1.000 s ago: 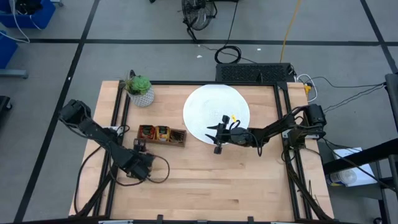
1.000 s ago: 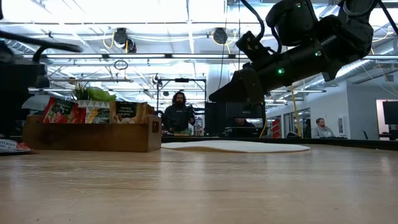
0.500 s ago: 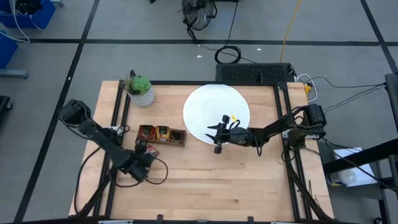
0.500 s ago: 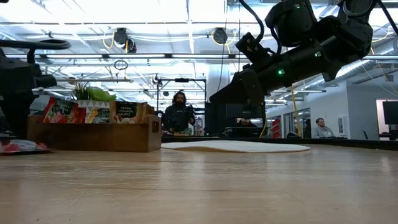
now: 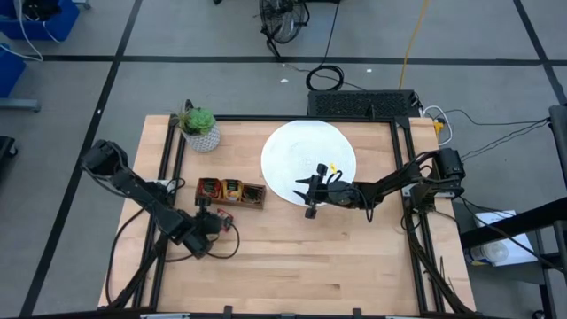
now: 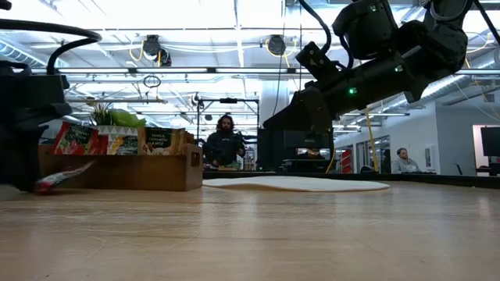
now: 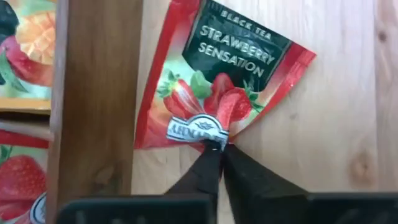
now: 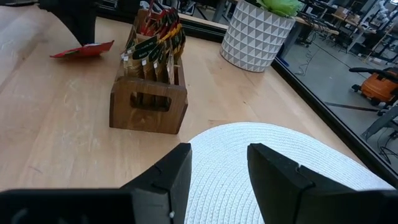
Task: Pick & Place Tea
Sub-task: Put the red tea bag into the left section of the wooden organizer
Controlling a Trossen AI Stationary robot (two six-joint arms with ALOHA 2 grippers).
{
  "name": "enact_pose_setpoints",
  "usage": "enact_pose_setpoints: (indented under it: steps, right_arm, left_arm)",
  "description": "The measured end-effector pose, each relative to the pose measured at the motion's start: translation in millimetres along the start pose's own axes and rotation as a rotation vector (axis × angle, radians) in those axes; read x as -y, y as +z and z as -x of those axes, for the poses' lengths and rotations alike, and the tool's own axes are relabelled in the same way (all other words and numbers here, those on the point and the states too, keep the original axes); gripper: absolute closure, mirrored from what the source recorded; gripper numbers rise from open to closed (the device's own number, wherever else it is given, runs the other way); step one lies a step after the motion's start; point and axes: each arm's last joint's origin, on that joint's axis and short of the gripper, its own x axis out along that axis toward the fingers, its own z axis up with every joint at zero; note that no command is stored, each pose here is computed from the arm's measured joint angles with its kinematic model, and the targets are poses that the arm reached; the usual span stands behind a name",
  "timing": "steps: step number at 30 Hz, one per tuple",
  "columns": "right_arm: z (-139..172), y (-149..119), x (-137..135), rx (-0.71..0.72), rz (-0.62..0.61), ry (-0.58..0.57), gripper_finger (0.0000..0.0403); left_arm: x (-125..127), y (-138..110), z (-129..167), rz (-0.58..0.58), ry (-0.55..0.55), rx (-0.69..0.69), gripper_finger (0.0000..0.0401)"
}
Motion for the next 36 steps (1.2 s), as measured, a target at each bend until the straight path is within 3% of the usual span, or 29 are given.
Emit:
enact_pose_setpoints:
  steps: [2,7,11,16,20,22,24,26,32,36]
  right_arm:
    - [0.0,0.0,0.0,0.000,0.000,0.000,0.0261]
    - [0.0,0.0,-0.1,0.000,0.000,0.001,0.0261]
    - [0.0,0.1,-0.1,0.000,0.000,0.000,0.0261]
    - [0.0,0.8,0.0,0.007,-0.011,-0.001,0.0261]
    - [0.0,0.8,0.0,0.007,-0.011,-0.001,0.0261]
    - [0.0,0.8,0.0,0.007,-0.011,-0.001,0.0261]
    - [0.0,0.8,0.0,0.007,-0.011,-0.001,0.0261]
    - [0.0,0.8,0.0,0.007,-0.012,-0.001,0.0261]
    - [0.0,-0.1,-0.2,-0.001,-0.008,0.003,0.0261]
    - [0.0,-0.6,-0.3,-0.005,-0.009,0.004,0.0261]
  left_arm:
    - [0.1,0.4,-0.7,0.018,0.004,0.008,0.0392]
    - [2.8,10.5,6.4,0.081,-0.005,0.027,0.0397]
    - [4.4,35.2,35.4,0.066,-0.005,0.006,0.0398]
    - [-13.4,63.7,92.1,0.009,0.183,-0.006,0.0399]
    - [-32.2,70.6,122.6,-0.158,0.345,-0.141,0.0400]
    - [-34.3,73.7,119.2,-0.293,0.338,-0.240,0.0400]
    - [-32.5,76.4,108.1,-0.482,0.217,-0.325,0.0400]
    - [-31.2,77.6,93.7,-0.584,0.210,-0.459,0.0400]
    - [-26.9,80.9,49.4,-0.624,0.258,-0.676,0.0400]
    - [-29.4,85.6,33.8,-0.622,0.333,-0.703,0.0399]
